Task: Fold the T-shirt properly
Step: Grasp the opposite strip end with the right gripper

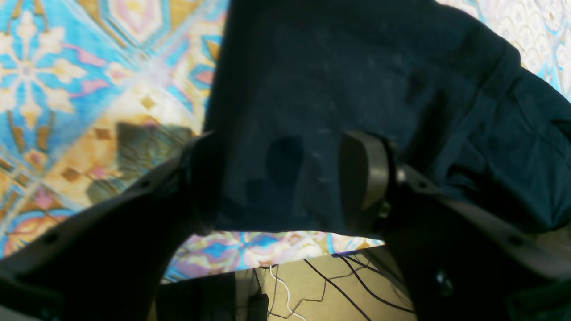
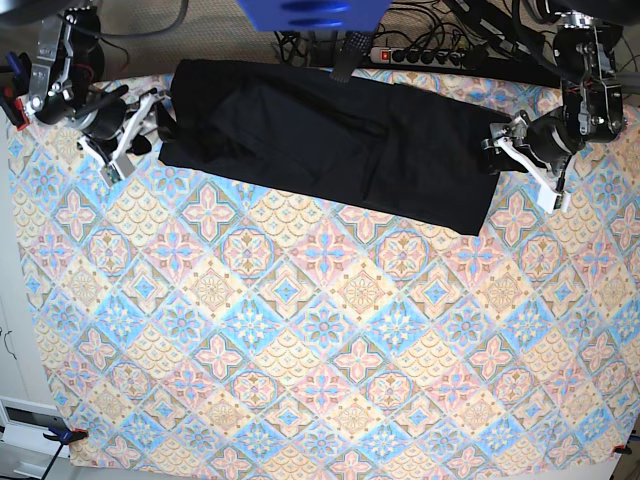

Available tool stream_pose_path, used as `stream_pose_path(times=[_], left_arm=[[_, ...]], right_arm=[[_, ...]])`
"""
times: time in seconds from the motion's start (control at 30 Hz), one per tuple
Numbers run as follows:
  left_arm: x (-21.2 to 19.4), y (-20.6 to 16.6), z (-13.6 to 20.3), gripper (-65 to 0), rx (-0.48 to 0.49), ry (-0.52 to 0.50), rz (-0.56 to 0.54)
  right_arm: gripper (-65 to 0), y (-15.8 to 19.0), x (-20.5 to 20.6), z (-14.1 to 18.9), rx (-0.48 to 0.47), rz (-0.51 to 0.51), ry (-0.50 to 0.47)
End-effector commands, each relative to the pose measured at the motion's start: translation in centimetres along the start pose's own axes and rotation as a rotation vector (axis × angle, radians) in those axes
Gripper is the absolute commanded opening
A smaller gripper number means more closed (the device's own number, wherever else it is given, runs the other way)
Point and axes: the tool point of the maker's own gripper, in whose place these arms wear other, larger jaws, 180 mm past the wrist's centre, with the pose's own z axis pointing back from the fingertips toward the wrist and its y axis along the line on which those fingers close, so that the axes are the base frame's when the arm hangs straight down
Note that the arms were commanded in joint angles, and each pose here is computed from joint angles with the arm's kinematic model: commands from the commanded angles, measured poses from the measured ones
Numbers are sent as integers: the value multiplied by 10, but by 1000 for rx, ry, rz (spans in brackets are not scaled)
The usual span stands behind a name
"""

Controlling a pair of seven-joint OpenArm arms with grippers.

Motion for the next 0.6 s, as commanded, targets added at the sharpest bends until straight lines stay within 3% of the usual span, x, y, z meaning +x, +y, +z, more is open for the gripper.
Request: stream_pose_path(times=[0.0,0.13,0.57], left_arm=[[9,0,4,-253,-2,-28,-13],[9,0,4,-253,-2,-28,-13],[9,0,4,-253,-2,-26,-15]], right_arm=[[-260,-6,-8,4,-13,-2,24],[-222,-9,-19,0,-7,-34,49],[-222,-12,-43,-16,21,-121,99]])
